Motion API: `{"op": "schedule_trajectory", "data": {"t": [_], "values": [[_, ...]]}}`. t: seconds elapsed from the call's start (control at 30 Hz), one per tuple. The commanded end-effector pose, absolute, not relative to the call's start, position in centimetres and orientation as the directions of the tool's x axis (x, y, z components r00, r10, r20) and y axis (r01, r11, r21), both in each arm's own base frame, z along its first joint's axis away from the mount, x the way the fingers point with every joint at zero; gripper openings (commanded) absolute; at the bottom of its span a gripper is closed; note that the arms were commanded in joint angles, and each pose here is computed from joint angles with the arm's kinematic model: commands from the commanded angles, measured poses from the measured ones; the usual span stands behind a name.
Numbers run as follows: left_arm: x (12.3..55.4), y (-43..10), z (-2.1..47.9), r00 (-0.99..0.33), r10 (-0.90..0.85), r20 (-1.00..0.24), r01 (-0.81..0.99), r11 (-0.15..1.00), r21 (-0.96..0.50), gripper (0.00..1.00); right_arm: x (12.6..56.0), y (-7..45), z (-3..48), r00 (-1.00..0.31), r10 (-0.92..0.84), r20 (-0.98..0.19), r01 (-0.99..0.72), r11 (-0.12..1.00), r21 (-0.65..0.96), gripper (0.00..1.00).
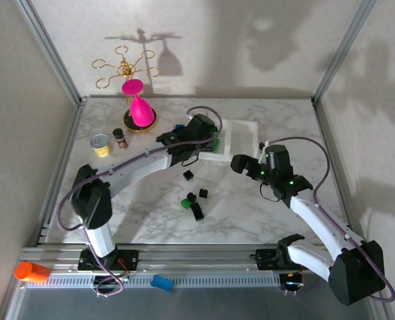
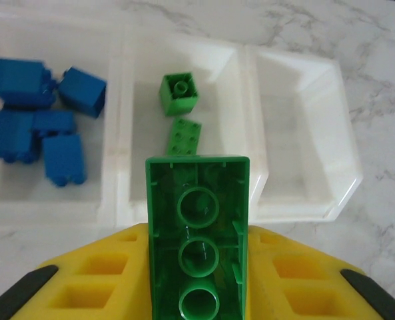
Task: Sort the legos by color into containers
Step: Place the lego in the container.
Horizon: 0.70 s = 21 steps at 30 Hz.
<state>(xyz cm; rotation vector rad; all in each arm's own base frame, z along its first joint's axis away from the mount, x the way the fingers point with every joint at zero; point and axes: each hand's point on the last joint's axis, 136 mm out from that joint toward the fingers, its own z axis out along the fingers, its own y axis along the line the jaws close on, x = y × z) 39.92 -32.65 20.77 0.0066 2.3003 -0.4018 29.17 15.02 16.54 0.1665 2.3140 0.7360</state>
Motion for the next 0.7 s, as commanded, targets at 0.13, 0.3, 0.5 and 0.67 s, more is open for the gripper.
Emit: {"op": "schedule_trajectory", "data": {"t": [0.13,0.3,0.5,0.67], "values": [[44.6,-35.5,17.9,-0.68,-0.043,-0.732,0.122,0.978,-0.17,0.31,30.6,14.3,17.5,-0.726,0.35,-0.591,-0.055,0.828,0.558,0.99],[47.6,-35.9,15.0,-0.686,-0.034,-0.727,0.071,0.991,-0.114,0.31,31.0,14.0,17.6,-0.727,0.343,-0.595,-0.053,0.836,0.546,0.99],[50.1,-35.6,12.0,-0.697,-0.035,-0.717,0.035,0.996,-0.082,0.32,31.1,13.6,17.6,-0.723,0.342,-0.6,-0.049,0.841,0.538,0.99],[51.1,-34.5,10.1,-0.703,-0.029,-0.711,0.003,0.999,-0.044,0.34,30.9,13.4,17.4,-0.725,0.342,-0.597,-0.043,0.843,0.536,0.99]]}}
